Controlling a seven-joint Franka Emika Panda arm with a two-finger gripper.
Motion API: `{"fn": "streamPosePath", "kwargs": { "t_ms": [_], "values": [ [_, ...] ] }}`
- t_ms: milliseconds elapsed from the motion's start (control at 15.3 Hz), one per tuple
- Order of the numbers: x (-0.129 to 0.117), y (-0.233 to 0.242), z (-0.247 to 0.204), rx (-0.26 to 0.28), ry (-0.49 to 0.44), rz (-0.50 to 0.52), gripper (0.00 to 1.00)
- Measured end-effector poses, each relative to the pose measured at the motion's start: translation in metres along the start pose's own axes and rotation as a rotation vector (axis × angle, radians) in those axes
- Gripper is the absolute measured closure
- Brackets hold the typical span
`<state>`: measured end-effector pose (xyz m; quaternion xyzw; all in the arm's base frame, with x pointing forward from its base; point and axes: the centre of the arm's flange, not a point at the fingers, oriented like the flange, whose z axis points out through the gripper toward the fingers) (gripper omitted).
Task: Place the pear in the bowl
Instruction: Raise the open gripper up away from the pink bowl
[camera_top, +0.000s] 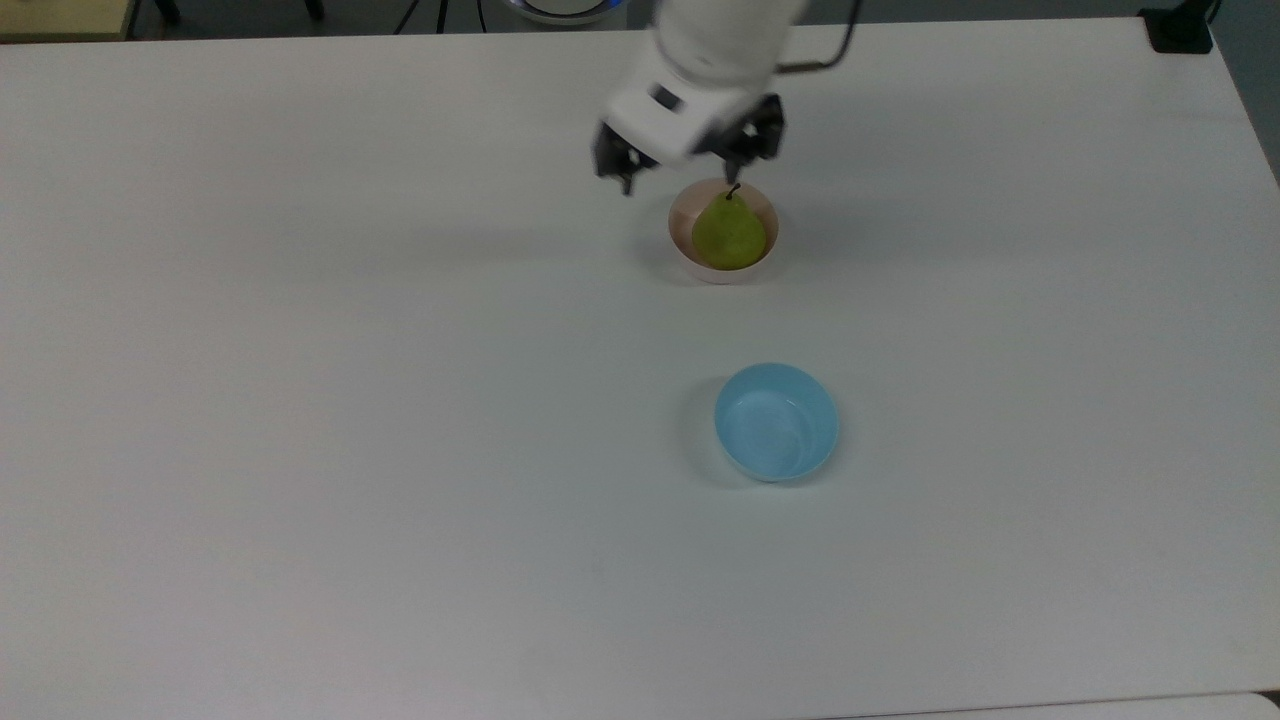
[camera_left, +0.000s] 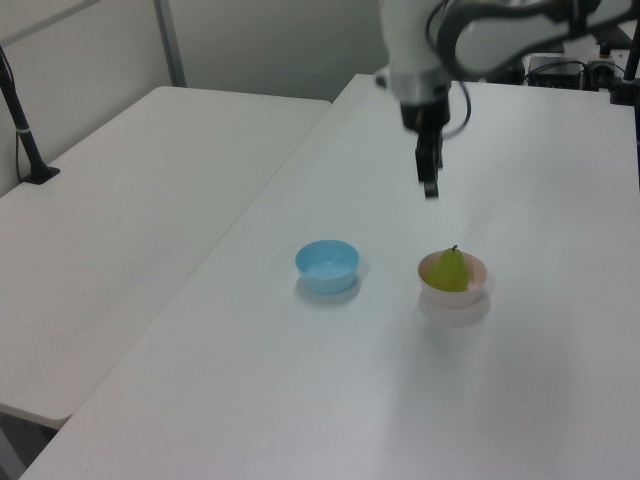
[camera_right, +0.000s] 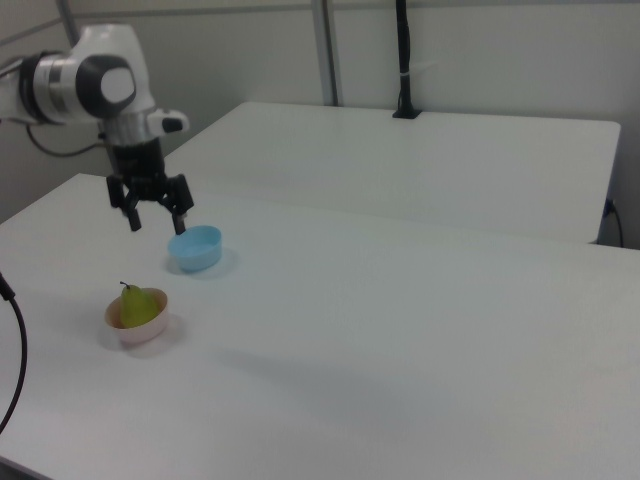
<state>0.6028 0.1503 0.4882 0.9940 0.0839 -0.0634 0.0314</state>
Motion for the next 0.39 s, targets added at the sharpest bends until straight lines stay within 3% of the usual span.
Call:
{"fn": "streamPosePath", "kwargs": {
  "t_ms": [391],
  "values": [
    [-0.041, 0.11, -0.054, -0.001, 0.029, 0.177, 0.0]
  ]
}}
